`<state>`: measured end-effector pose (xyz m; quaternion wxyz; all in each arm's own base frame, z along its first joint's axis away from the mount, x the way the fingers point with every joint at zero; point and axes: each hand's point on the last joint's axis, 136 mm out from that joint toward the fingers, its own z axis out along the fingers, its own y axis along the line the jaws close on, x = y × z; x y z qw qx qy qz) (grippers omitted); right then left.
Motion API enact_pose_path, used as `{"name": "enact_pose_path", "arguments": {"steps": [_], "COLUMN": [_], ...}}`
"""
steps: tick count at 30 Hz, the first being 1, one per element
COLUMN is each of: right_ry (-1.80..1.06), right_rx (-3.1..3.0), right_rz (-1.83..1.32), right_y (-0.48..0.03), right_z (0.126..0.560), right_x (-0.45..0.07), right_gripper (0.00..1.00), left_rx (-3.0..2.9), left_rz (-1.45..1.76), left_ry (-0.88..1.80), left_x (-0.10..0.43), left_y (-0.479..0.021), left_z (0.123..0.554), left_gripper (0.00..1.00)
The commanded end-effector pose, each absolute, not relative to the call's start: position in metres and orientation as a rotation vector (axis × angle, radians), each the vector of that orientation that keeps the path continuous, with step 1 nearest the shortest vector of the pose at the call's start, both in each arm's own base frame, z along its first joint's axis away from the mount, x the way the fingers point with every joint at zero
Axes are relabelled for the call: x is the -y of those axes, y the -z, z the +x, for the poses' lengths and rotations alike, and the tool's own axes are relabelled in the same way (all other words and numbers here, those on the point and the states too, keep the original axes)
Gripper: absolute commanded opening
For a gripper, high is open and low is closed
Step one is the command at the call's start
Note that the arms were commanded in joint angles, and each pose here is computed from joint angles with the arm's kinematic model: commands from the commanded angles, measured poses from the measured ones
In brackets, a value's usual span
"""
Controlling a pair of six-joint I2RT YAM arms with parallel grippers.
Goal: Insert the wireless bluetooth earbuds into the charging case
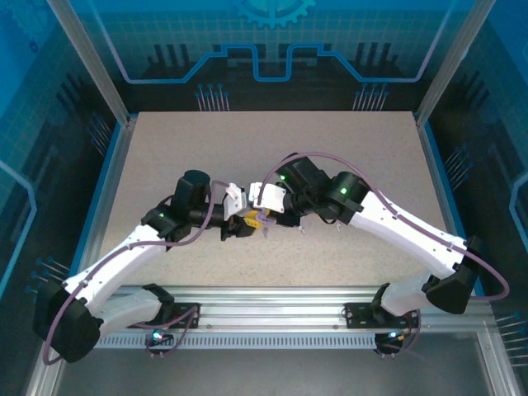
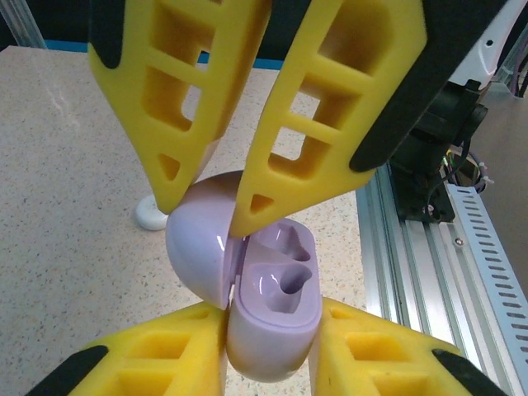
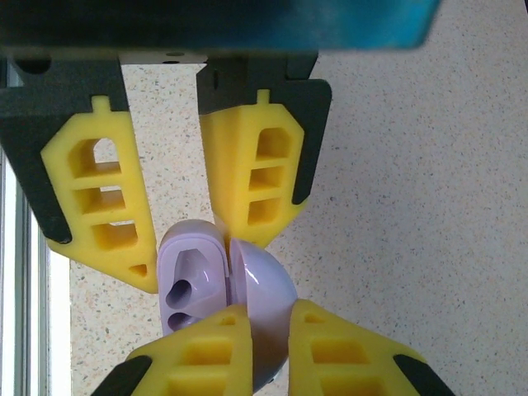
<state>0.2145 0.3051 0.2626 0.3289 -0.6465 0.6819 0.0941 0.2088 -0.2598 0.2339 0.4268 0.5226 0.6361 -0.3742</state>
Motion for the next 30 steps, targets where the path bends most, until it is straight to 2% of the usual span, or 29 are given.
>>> {"name": "enact_pose_path", "arguments": {"steps": [1,6,10,16,21,30], "right_ry": [-0.29,-0.314,-0.378,-0.428,-0.501,-0.612], "right_rx": [-1.765,-1.769,-1.769,-1.77,-1.803,-2.169], "right_rz": [-1.701,-1.668,-1.62,-1.555,-1.354,-1.066], "right_y": [-0.268,-0.274,-0.284,-0.293,-0.302,-0.241], "right_z": [0.206,0.208,0.209,0.212,0.226,0.229], "right_x": [-0.309,-0.309,-0.308,-0.304,-0.292,-0.293], "right_gripper": [0.16,0.3,0.43,0.49,0.5,0.5], "left_rx": [-1.553,-1.543,-1.543,-1.561,-1.572,-1.648], "left_rz": [1.333,1.333,1.322,1.264,1.144,0.845], "left_ry": [0.923,0.915,0.911,0.904,0.883,0.785], "left_x": [0.26,0.259,0.258,0.252,0.235,0.182], "left_y": [-0.237,-0.238,-0.237,-0.237,-0.243,-0.257], "left_z": [0.206,0.205,0.205,0.212,0.226,0.242], "left_gripper": [0.27,0.2,0.19,0.18,0.18,0.18]}}
